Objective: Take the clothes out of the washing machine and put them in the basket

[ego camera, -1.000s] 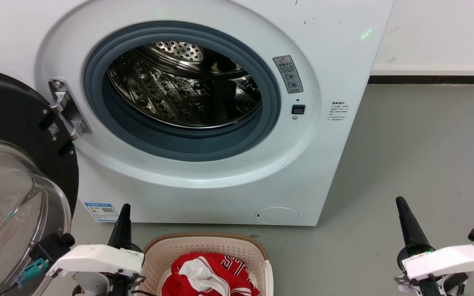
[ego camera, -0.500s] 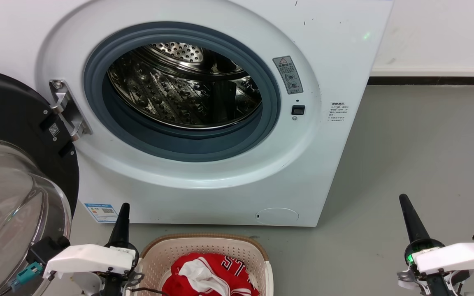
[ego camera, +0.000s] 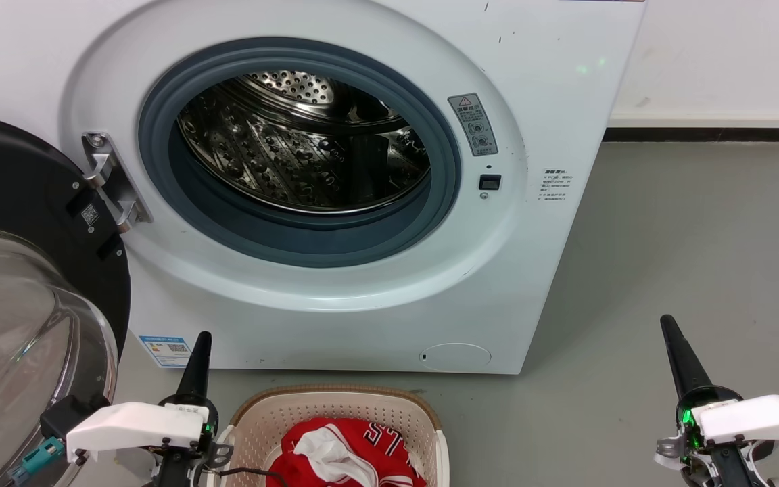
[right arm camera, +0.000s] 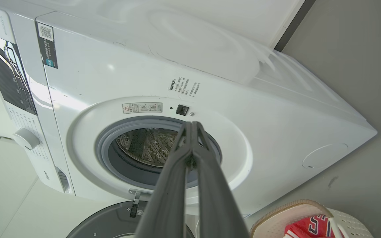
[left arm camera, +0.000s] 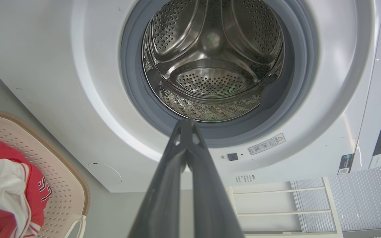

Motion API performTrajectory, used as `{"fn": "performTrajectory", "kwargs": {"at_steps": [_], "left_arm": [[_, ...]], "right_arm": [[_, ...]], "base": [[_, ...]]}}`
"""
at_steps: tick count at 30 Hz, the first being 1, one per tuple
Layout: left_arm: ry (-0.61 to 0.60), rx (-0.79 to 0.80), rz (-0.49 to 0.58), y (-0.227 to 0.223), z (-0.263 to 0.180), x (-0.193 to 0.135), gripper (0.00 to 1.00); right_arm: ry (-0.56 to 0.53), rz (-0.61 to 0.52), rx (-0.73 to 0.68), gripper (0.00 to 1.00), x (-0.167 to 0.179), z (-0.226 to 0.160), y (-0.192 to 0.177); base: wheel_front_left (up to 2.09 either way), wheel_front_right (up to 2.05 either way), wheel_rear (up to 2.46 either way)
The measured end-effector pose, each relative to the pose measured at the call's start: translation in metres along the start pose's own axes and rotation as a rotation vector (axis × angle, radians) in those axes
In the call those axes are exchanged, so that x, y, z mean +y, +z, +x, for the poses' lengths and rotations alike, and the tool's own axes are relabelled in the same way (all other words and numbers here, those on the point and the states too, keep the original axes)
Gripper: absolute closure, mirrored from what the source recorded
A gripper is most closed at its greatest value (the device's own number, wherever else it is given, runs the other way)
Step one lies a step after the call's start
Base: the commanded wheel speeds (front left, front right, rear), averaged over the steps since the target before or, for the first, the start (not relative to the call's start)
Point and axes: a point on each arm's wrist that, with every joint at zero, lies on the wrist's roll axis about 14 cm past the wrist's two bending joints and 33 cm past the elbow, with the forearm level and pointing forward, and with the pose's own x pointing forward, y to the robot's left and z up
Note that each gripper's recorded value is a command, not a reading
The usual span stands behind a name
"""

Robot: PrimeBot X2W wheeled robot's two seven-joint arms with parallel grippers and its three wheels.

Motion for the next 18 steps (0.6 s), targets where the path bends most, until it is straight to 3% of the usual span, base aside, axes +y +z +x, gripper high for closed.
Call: {"fn": "performTrajectory", "kwargs": {"at_steps": [18], "left_arm": [[-0.033,0.0,-0.159,0.0044,0.0002,-0.0051,1.0]], "right_arm": [[0.005,0.156,-0.013,1.0,0.0009,0.0031,0.006]], "base": [[0.0,0.0,0.0]]}}
